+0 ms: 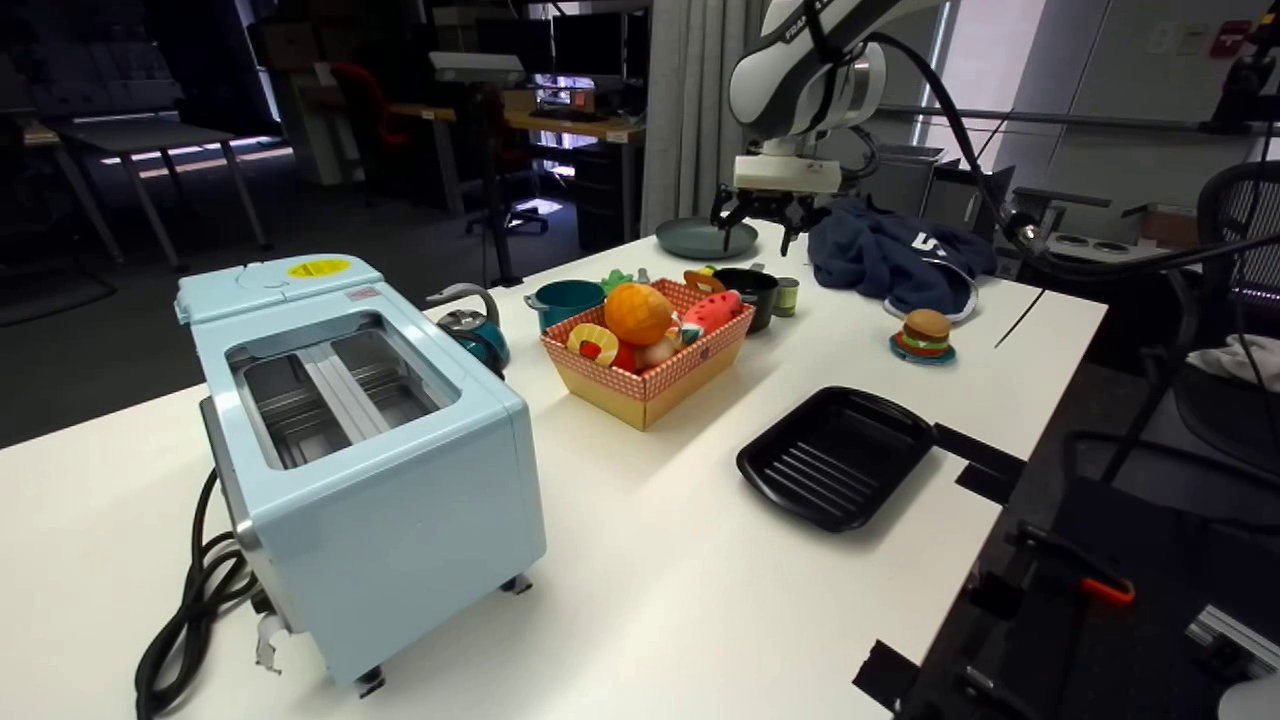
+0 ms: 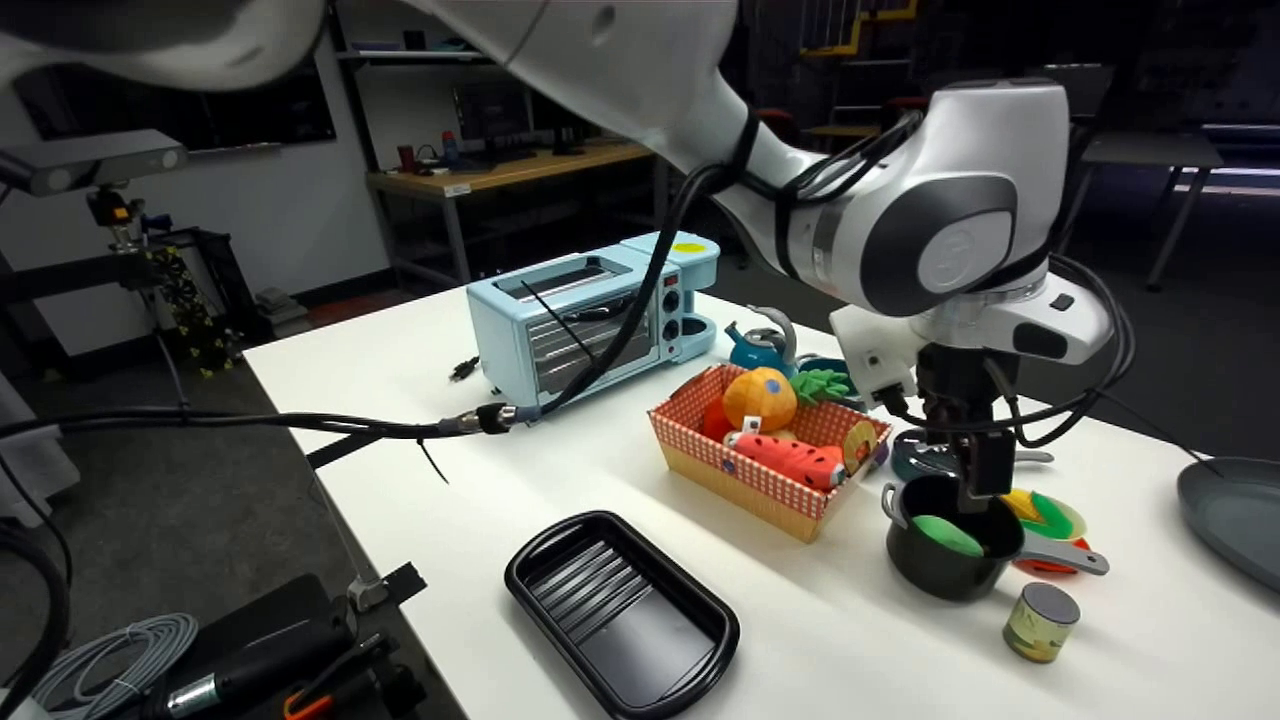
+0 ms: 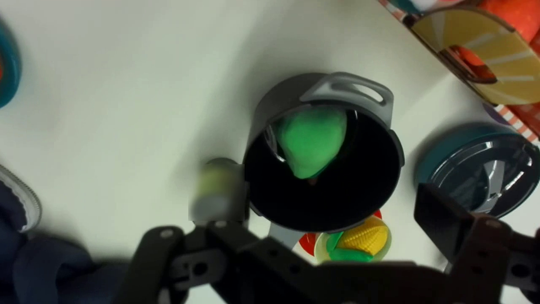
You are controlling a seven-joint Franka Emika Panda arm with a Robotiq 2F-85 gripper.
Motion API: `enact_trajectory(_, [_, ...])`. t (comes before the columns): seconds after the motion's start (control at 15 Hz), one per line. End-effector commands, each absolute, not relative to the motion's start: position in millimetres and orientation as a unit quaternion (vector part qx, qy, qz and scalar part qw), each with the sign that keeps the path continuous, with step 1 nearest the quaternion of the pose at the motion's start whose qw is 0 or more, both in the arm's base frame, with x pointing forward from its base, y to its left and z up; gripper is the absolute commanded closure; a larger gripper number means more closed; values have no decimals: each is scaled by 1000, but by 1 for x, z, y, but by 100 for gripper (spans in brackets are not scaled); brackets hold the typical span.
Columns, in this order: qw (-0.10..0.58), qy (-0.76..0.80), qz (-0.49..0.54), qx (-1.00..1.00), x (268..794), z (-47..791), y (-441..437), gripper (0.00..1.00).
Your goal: Put the plushy in the pot in the basket
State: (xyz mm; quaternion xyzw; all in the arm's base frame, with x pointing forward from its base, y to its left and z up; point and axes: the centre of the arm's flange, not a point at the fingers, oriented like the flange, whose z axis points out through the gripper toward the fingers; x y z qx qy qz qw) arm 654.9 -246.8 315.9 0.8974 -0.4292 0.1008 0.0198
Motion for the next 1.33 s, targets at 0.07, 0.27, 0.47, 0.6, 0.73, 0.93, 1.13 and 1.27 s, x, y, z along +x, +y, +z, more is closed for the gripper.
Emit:
enact_trajectory(0.07, [6,-467,86,880,714,283,-259,0])
enact_trajectory(0.27, [0,-477,64,877,722,266,-261,0])
enact_trajectory(0.47, [-3,-481,49,875,716,258,-263,0])
enact_trajectory(0.6, [-7,-483,44,875,711,259,-265,0])
enact_trajectory(0.73, [-15,-485,46,873,708,266,-267,0])
enact_trajectory(0.93, [-38,-485,62,871,701,285,-266,0])
enact_trajectory(1.13, [-54,-488,69,868,691,300,-264,0])
enact_trajectory(1.27, [-55,-487,63,869,681,306,-265,0])
